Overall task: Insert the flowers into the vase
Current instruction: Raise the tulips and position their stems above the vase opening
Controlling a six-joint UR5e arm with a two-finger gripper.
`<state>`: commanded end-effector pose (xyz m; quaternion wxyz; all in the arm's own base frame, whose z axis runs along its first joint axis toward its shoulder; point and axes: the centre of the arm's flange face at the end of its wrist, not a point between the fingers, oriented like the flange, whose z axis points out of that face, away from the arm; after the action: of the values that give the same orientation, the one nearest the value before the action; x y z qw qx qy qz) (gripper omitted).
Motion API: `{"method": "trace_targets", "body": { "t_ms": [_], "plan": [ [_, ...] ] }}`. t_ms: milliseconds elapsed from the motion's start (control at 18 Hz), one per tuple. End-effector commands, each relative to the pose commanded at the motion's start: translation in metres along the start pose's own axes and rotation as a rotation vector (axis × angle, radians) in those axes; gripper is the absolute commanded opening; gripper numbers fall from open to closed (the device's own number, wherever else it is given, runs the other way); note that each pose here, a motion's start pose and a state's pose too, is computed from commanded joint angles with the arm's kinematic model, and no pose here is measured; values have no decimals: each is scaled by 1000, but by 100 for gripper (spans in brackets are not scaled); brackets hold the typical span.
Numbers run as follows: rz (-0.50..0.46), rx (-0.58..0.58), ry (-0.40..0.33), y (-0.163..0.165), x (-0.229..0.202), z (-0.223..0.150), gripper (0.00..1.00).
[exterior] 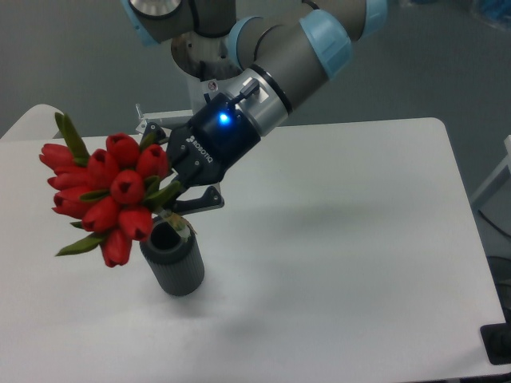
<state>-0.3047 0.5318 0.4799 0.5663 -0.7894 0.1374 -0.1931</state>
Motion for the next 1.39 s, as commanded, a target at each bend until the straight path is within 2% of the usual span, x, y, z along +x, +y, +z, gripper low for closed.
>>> {"method": "trace_targets", "body": {
  "t_ms": [444,556,833,1111,1389],
  "plan": [
    [8,-12,26,23,14,11,26],
    [35,-17,34,35,15,15,26],
    [31,-26,47,58,18,20,26],
    [81,-39,74,97,19,31,26],
    [89,-49,94,129,16,40,26]
  ]
}}
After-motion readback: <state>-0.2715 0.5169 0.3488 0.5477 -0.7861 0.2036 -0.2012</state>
